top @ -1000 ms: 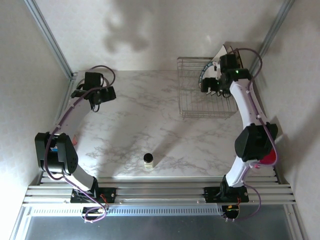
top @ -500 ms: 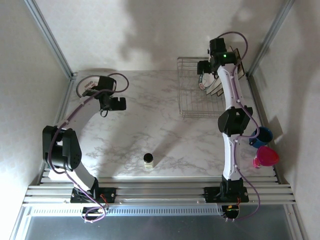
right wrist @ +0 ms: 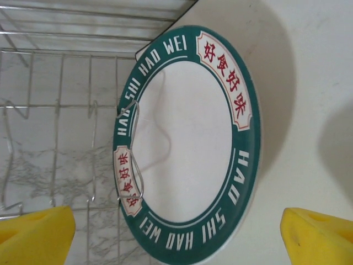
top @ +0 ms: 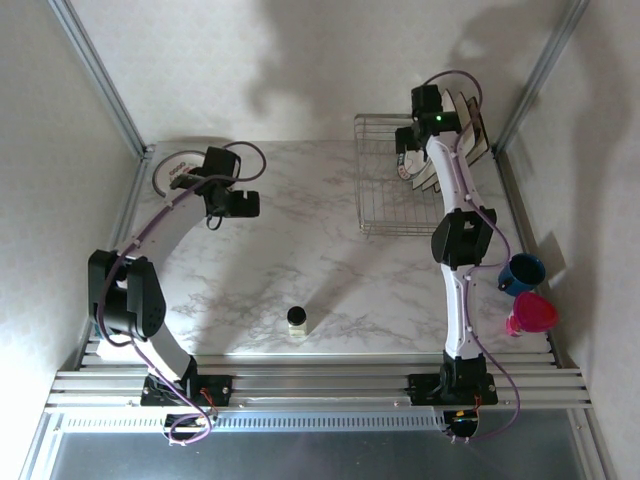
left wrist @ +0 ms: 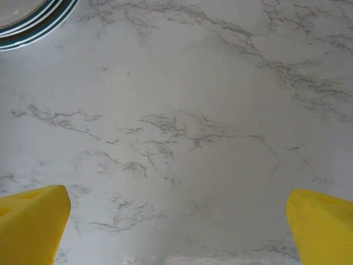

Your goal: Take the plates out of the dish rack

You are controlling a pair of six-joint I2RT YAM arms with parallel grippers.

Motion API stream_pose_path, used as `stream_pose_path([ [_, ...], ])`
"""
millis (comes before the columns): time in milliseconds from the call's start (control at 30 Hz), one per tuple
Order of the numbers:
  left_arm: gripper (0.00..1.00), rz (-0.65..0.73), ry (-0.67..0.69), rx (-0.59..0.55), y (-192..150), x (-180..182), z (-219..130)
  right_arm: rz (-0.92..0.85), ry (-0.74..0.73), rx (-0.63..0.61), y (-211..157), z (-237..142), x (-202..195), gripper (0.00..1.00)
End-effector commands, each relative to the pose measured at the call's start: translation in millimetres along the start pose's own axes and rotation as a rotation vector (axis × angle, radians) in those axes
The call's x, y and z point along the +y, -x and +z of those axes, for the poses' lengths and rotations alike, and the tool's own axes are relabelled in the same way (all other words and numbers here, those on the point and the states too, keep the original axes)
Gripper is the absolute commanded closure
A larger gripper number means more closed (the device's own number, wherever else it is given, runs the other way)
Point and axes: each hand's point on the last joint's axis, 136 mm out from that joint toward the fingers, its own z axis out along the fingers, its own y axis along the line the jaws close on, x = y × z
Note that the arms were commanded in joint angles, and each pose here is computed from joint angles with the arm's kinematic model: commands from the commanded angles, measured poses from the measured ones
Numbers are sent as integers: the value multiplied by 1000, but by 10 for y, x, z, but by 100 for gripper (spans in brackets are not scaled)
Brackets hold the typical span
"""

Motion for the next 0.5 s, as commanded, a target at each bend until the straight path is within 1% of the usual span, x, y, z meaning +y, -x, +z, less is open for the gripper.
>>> stream_pose_path([
  [0,0,28,5,7,33,-36,-16,-7,-47,-34,70,110,-1,4],
  [133,0,31,4,6,43,-45,-10,-6,-55,-38,59,243,22,4],
  [267,0,32,3,4,62,-56,1,9,-29,-47,69,316,89,4],
  [467,0,40,3,11,77,-70,38,46,34,-73,129,365,214,10],
])
